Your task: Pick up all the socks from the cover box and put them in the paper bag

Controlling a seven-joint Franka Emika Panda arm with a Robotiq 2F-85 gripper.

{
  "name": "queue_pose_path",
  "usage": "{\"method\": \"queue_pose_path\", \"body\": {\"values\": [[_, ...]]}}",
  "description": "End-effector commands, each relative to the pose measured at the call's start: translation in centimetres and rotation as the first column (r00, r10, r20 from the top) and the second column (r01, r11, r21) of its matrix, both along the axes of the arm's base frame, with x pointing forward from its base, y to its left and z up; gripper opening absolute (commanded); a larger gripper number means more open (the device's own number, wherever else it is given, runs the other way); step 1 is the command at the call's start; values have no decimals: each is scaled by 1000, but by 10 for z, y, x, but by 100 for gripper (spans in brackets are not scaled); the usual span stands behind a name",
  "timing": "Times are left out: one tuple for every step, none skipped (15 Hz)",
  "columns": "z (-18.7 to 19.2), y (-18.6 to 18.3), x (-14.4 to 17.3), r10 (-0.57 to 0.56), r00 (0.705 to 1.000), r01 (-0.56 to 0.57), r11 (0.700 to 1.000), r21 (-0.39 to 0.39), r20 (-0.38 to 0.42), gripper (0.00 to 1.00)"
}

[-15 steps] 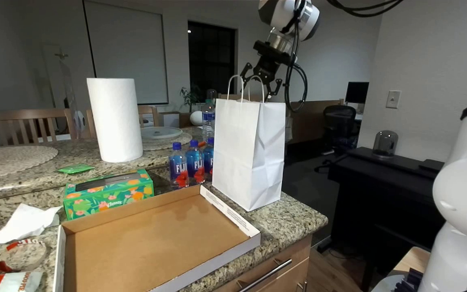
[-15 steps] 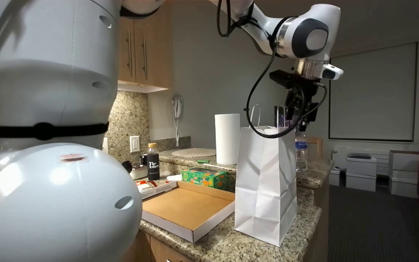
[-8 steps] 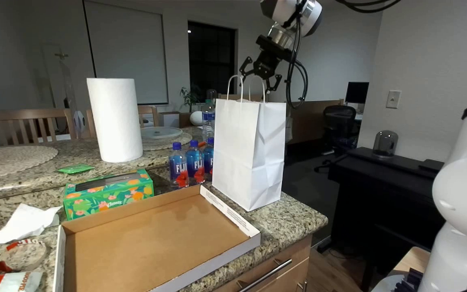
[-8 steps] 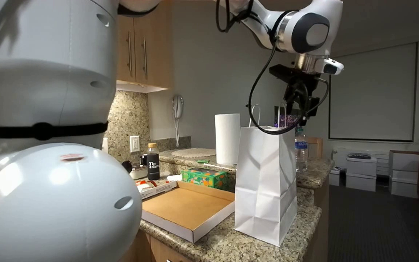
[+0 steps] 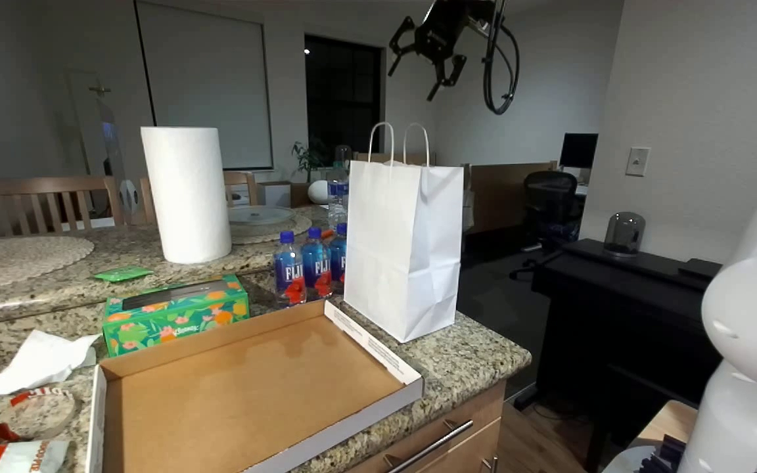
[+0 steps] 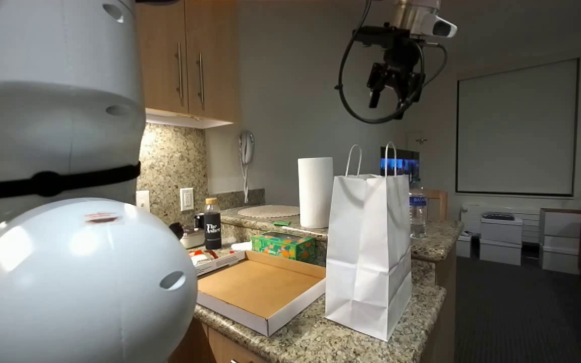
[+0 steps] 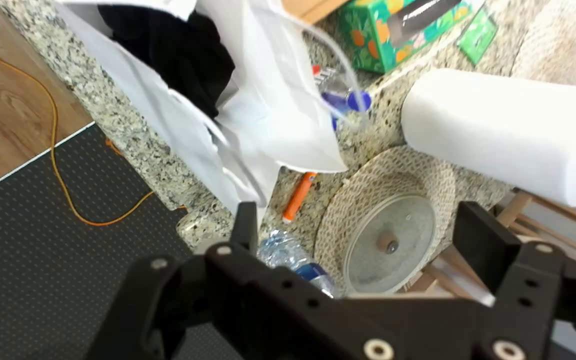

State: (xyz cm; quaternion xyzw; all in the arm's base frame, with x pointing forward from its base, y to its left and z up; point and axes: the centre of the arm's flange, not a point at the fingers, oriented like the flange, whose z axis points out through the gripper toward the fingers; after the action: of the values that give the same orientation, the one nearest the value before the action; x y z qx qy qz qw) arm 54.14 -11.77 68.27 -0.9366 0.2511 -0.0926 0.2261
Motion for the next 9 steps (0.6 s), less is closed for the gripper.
{"method": "queue_pose_path", "body": {"values": [[53, 36, -12, 184, 980, -185, 983, -9, -77, 100], [62, 53, -16, 230, 968, -232, 973, -4, -104, 100], [66, 74, -21, 275, 953, -278, 960, -4, -129, 100], [69, 98, -24, 324, 934, -328, 945, -4, -150, 100], [71, 125, -28, 375, 912, -381, 925, -4, -169, 100], [71, 151, -31, 421, 887, -430, 903, -5, -189, 100], [69, 178, -32, 463, 860, -476, 880, -9, -216, 100], [63, 205, -34, 493, 835, -512, 859, -18, -244, 100], [58, 230, -35, 517, 812, -544, 839, -30, -271, 100]]}}
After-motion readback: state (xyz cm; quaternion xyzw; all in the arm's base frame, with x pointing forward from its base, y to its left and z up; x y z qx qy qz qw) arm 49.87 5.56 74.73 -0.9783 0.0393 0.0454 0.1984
